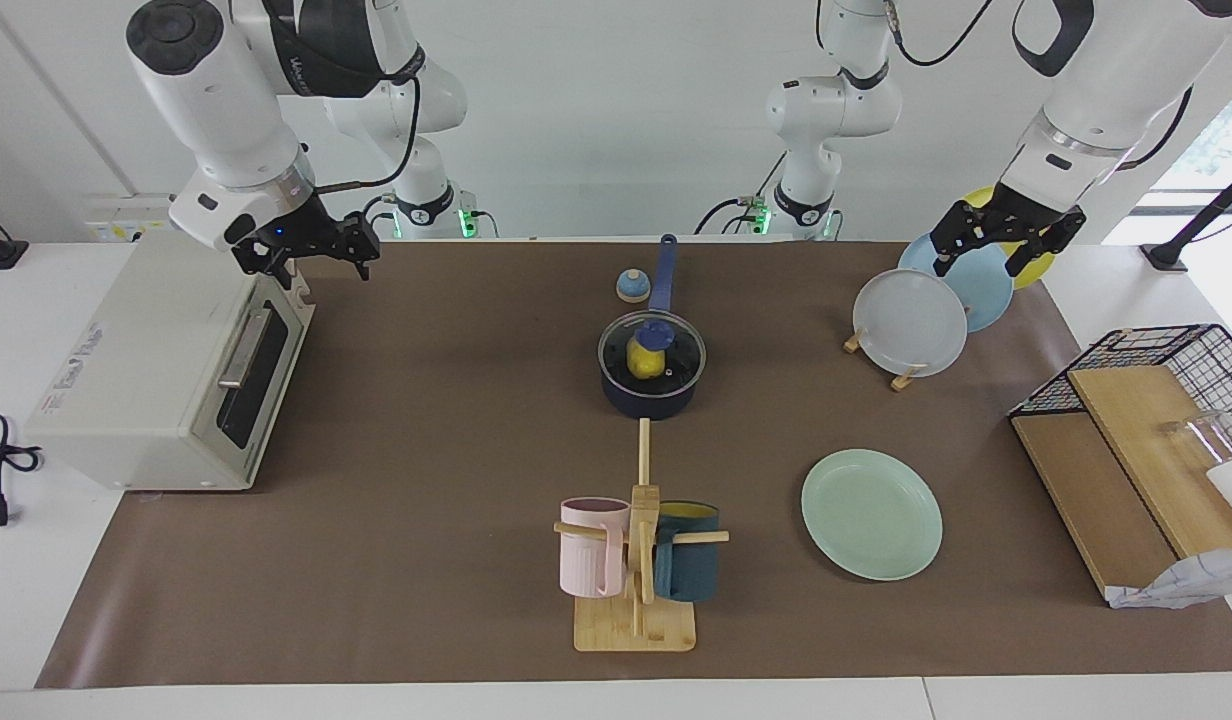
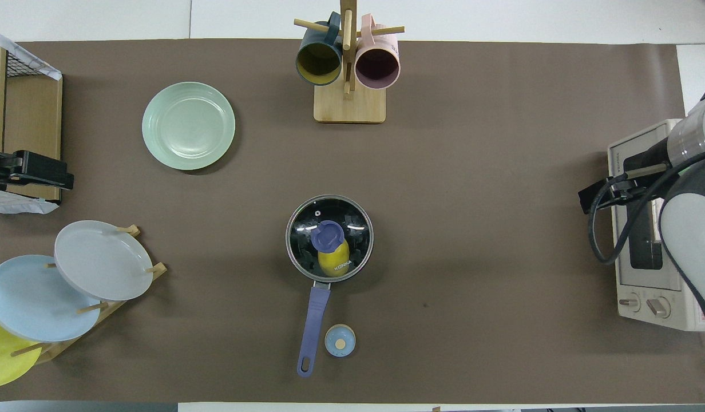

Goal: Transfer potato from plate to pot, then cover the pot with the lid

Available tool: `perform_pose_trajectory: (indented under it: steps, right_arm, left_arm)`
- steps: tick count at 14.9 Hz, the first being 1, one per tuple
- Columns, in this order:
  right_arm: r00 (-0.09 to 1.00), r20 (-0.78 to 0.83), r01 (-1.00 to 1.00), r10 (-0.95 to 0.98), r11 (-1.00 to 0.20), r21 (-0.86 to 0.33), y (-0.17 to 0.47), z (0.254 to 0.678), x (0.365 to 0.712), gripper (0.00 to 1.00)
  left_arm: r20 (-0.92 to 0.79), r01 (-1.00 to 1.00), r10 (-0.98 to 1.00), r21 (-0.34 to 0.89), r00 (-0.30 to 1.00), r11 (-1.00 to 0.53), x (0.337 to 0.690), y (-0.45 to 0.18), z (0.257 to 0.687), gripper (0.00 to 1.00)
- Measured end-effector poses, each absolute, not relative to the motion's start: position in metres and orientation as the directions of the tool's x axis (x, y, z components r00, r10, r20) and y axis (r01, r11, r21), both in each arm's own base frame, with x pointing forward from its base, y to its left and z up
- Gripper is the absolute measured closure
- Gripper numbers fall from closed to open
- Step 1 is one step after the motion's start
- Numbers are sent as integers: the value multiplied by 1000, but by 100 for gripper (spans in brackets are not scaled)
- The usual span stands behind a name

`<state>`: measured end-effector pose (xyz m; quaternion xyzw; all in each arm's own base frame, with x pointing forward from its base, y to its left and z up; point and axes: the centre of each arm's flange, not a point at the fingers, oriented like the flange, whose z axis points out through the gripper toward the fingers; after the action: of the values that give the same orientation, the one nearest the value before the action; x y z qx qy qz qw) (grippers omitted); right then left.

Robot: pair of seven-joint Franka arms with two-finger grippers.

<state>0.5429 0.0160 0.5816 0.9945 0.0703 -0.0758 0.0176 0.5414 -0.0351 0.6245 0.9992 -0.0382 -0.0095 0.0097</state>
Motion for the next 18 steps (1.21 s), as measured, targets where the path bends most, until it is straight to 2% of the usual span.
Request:
perform_pose_trajectory:
  steps: [3,18]
  right_arm:
    - [982,-156,112,107,-993,24,-2,580,544,0]
    - [986,-100,137,134,-990,30,13,597,550,0]
  left_arm:
    - [-18,-76,-76,20,997,-997,541,-35,625,0]
    - [-18,-76,-76,20,997,-997,541,-35,625,0]
